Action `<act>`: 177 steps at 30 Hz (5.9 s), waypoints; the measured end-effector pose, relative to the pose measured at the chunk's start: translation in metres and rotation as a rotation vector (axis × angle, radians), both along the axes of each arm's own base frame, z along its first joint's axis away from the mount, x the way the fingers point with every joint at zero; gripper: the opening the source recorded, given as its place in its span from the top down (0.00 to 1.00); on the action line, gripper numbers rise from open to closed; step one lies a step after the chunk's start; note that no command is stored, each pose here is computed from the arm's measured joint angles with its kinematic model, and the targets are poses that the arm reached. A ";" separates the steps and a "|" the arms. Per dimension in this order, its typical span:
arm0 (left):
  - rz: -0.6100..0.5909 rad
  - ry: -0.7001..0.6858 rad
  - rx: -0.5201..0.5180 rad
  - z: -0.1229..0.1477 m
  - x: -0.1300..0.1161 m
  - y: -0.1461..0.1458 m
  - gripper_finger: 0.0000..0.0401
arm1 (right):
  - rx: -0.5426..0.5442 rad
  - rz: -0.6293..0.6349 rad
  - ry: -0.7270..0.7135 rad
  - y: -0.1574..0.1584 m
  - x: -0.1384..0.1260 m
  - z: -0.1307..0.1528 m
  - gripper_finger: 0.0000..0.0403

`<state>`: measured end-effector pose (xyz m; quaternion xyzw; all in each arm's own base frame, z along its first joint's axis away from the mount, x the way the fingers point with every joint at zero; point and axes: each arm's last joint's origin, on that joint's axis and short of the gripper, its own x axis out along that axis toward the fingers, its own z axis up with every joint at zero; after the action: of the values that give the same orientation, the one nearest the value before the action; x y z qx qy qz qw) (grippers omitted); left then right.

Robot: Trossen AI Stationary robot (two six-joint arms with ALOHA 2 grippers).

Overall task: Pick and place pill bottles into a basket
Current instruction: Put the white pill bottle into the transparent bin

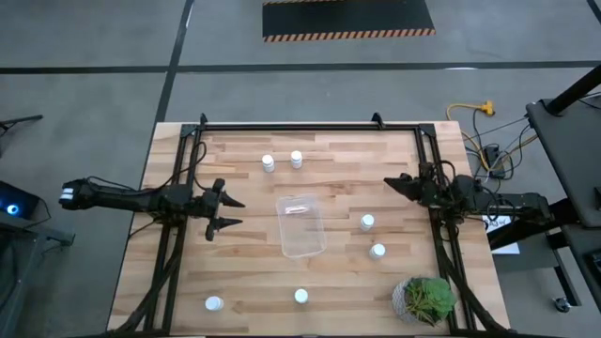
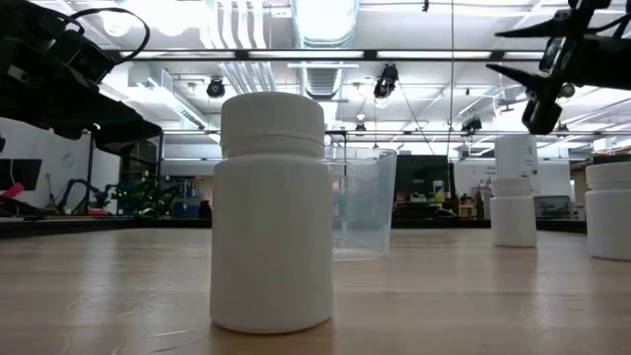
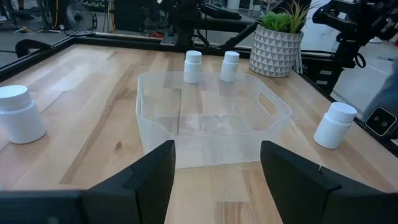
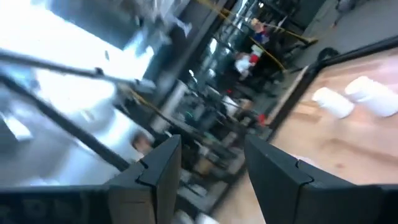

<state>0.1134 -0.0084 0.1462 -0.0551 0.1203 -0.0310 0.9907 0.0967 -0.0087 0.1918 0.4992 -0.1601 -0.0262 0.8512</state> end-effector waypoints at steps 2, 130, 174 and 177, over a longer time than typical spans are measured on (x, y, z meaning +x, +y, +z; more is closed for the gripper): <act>0.000 0.000 0.000 0.000 0.000 0.000 0.45 | 0.040 -0.061 -0.001 -0.002 0.000 -0.001 0.59; 0.000 0.000 0.000 0.000 0.000 0.000 0.45 | -0.919 0.876 1.431 0.024 0.132 0.037 0.27; 0.000 0.017 0.002 -0.002 0.001 0.000 0.45 | -0.929 0.848 1.437 0.028 0.138 -0.002 0.44; 0.000 0.017 0.001 -0.002 0.001 0.000 0.45 | -0.930 0.847 1.436 0.028 0.138 -0.003 0.48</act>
<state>0.1141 -0.0084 0.1445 -0.0546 0.1289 -0.0305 0.9897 0.2345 0.0193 0.1891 -0.0077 0.6003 0.0504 0.7982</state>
